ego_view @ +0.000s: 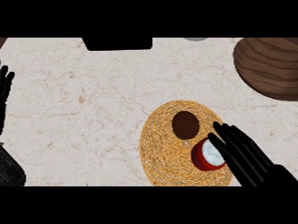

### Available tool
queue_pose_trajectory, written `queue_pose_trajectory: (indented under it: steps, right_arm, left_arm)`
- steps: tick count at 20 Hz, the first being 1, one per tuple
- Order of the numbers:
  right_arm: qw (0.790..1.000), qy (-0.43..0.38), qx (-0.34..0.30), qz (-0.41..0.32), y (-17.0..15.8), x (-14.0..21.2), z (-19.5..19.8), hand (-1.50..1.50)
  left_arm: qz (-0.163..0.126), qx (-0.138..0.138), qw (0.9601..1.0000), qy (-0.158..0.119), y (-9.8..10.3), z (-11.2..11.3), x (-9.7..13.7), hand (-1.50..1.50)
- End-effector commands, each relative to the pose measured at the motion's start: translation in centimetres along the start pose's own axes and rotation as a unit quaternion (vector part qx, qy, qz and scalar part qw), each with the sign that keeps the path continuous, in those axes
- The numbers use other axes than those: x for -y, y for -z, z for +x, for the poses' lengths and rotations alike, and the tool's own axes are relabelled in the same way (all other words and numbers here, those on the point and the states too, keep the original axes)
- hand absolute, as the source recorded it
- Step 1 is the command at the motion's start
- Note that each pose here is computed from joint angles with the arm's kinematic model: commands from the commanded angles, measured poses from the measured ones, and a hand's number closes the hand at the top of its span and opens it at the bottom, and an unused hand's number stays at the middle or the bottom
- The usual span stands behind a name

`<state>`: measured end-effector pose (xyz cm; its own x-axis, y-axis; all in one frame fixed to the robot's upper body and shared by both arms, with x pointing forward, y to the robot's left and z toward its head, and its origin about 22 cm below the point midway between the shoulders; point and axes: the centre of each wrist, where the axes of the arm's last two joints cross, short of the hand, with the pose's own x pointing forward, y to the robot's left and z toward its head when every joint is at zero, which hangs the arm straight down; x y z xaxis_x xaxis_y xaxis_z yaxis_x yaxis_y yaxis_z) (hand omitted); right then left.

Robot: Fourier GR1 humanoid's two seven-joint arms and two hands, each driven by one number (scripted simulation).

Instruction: Pick the can from the placemat and place it in the bowl

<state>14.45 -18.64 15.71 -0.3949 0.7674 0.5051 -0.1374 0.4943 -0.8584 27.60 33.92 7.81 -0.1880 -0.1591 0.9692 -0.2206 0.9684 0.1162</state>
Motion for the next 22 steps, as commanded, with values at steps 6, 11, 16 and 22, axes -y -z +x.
queue_pose_trajectory:
  steps: [6, 11, 16, 22]
  right_arm:
    - [0.973, -0.125, -0.063, 0.181, -3.0, 3.4, 3.1, -1.50]
    - [0.970, -0.120, -0.092, 0.190, -1.9, 4.4, 3.3, -1.50]
    - [0.967, -0.120, -0.111, 0.197, -0.1, 4.7, 3.1, -1.50]
    - [0.963, -0.109, -0.128, 0.211, -0.3, 2.9, 2.7, -1.50]
  left_arm:
    - [-0.011, 0.018, 0.9998, 0.003, 0.9, 0.2, 0.8, 0.00]
    - [-0.017, 0.004, 0.9998, -0.008, -0.2, -0.2, 0.0, 0.00]
    - [-0.023, -0.002, 0.9996, -0.014, 1.4, 0.5, 1.1, 0.00]
    - [-0.004, 0.012, 0.9999, -0.001, 3.2, 0.1, 0.4, 0.00]
